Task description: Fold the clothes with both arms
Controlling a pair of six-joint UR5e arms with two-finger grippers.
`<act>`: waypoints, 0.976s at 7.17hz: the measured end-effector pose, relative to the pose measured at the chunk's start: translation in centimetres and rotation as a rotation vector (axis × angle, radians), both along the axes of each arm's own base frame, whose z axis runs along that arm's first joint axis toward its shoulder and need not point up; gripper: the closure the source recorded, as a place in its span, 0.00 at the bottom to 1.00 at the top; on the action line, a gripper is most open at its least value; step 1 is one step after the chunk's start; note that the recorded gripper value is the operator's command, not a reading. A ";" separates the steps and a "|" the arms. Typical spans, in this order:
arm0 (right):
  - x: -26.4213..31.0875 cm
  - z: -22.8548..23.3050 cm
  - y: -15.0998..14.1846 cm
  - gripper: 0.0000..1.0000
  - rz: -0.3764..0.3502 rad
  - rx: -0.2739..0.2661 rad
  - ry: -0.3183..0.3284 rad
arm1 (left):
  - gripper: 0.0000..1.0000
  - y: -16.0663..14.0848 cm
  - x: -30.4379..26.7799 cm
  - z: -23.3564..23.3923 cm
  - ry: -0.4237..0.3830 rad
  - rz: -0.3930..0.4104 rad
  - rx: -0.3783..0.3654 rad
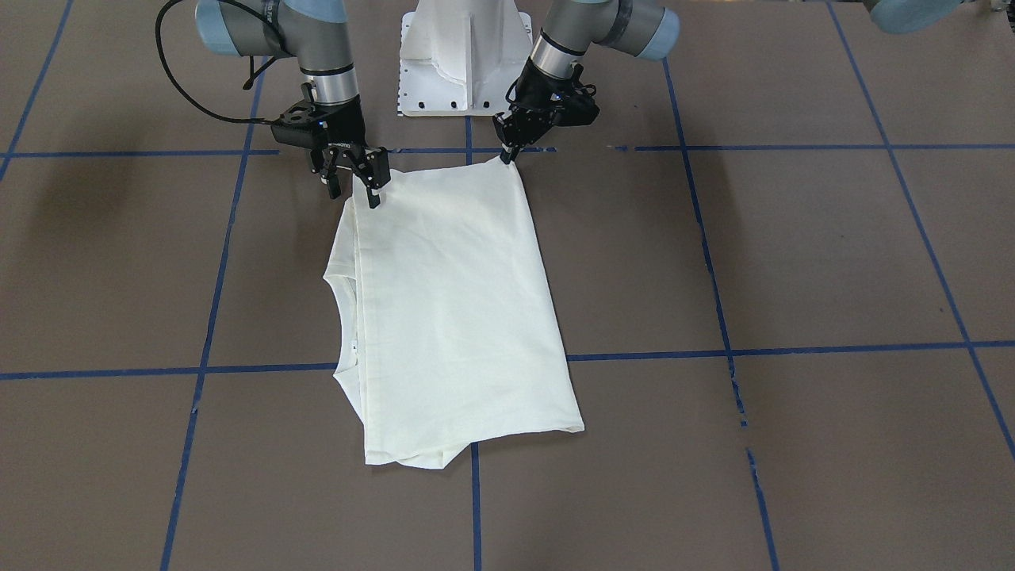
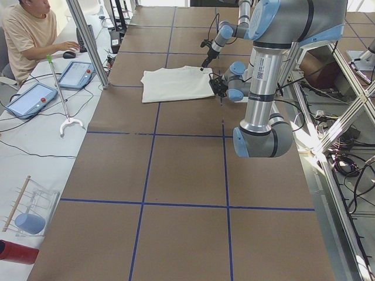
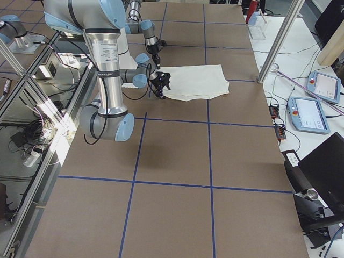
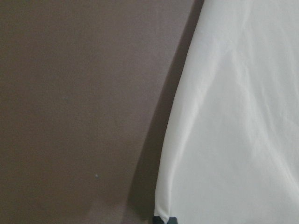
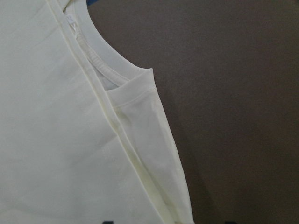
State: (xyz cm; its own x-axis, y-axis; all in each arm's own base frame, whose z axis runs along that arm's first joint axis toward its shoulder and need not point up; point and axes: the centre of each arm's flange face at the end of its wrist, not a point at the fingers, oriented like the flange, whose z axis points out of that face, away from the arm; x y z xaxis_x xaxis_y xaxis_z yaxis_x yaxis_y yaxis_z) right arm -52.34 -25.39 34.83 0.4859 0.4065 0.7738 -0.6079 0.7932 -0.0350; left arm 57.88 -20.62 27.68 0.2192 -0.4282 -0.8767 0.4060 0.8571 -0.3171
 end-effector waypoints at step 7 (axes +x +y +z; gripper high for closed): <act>-0.1 -0.6 0.0 1.00 0.005 0.005 -0.012 | 1.00 0.0 -0.1 -0.2 0.002 -0.001 0.001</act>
State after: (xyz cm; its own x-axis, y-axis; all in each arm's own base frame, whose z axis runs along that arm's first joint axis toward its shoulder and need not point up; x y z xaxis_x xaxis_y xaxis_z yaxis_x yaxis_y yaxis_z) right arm -52.46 -25.43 34.25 0.4749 0.4050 0.7813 -0.6113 0.7905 -0.0381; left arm 57.83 -20.59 27.52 0.2169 -0.4279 -0.8774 0.4060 0.8570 -0.3175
